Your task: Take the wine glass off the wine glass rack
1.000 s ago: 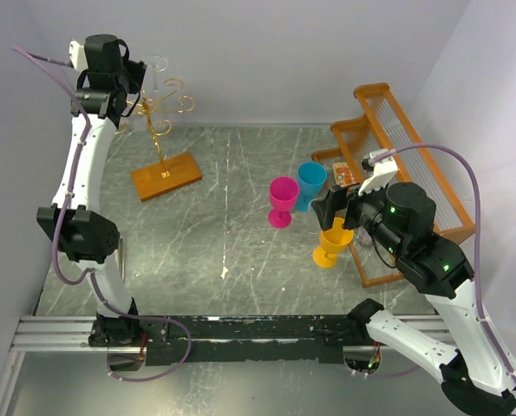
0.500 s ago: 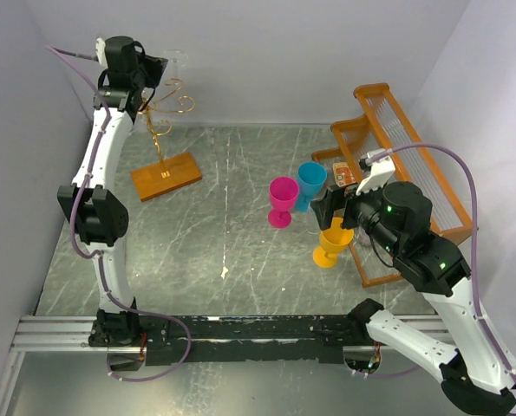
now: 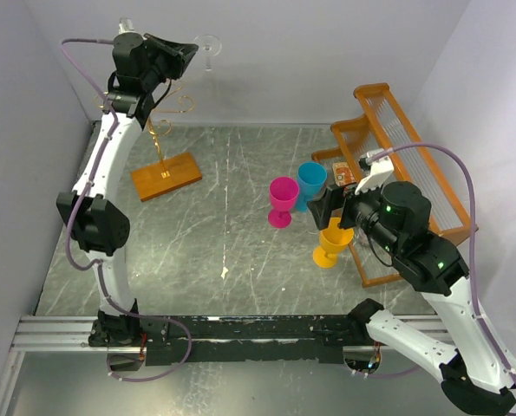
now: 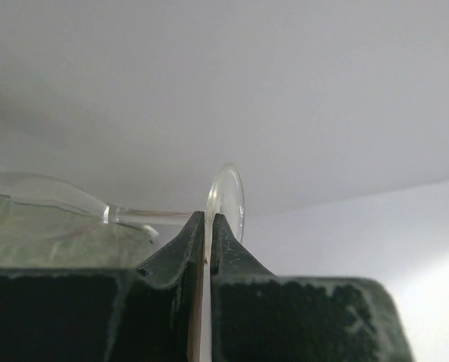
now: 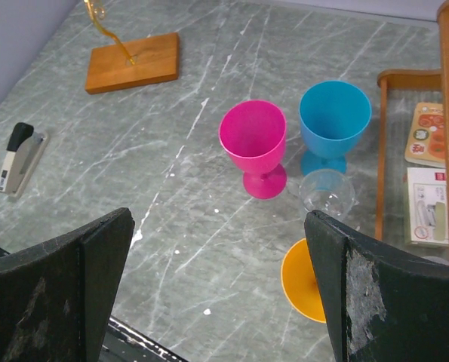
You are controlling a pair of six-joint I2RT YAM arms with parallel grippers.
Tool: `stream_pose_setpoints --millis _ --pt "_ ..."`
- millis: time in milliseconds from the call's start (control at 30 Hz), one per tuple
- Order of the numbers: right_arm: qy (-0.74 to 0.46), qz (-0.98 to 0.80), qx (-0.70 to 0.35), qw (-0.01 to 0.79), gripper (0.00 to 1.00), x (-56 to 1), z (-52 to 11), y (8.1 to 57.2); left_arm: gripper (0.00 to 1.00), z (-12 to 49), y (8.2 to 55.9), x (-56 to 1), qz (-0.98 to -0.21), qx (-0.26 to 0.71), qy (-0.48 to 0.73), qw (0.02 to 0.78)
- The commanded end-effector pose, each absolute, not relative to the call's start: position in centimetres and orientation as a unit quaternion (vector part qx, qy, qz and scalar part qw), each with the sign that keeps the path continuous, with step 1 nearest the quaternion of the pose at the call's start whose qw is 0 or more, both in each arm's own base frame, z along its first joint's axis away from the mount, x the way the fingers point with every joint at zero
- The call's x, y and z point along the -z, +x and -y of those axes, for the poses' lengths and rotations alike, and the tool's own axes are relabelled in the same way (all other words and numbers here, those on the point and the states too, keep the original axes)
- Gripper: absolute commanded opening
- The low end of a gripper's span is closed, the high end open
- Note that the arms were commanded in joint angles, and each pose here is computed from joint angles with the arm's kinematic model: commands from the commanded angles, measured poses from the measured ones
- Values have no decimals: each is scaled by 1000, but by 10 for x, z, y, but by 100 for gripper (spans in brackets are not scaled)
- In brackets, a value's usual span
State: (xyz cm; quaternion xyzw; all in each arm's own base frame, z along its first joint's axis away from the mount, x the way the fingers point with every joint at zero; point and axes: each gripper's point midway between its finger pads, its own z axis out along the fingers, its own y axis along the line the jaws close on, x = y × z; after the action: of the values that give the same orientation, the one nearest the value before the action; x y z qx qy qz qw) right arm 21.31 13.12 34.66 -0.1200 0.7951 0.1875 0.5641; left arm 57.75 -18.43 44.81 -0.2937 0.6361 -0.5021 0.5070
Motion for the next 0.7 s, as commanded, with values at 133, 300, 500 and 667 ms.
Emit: stream_pose_setpoints --millis 133,300,500,667 --pt "-113 -784 -265 550 98 -342 -164 218 7 216 467 -549 -580 625 -177 491" --pt "-106 -786 -313 522 98 -328 -189 223 7 217 412 -550 -580 655 -153 459" --pt "-102 -762 -395 503 98 -337 -228 235 7 209 355 -532 -603 658 -163 420" --pt "-80 -722 -501 470 100 -353 -265 241 7 205 319 -515 -607 673 -179 382"
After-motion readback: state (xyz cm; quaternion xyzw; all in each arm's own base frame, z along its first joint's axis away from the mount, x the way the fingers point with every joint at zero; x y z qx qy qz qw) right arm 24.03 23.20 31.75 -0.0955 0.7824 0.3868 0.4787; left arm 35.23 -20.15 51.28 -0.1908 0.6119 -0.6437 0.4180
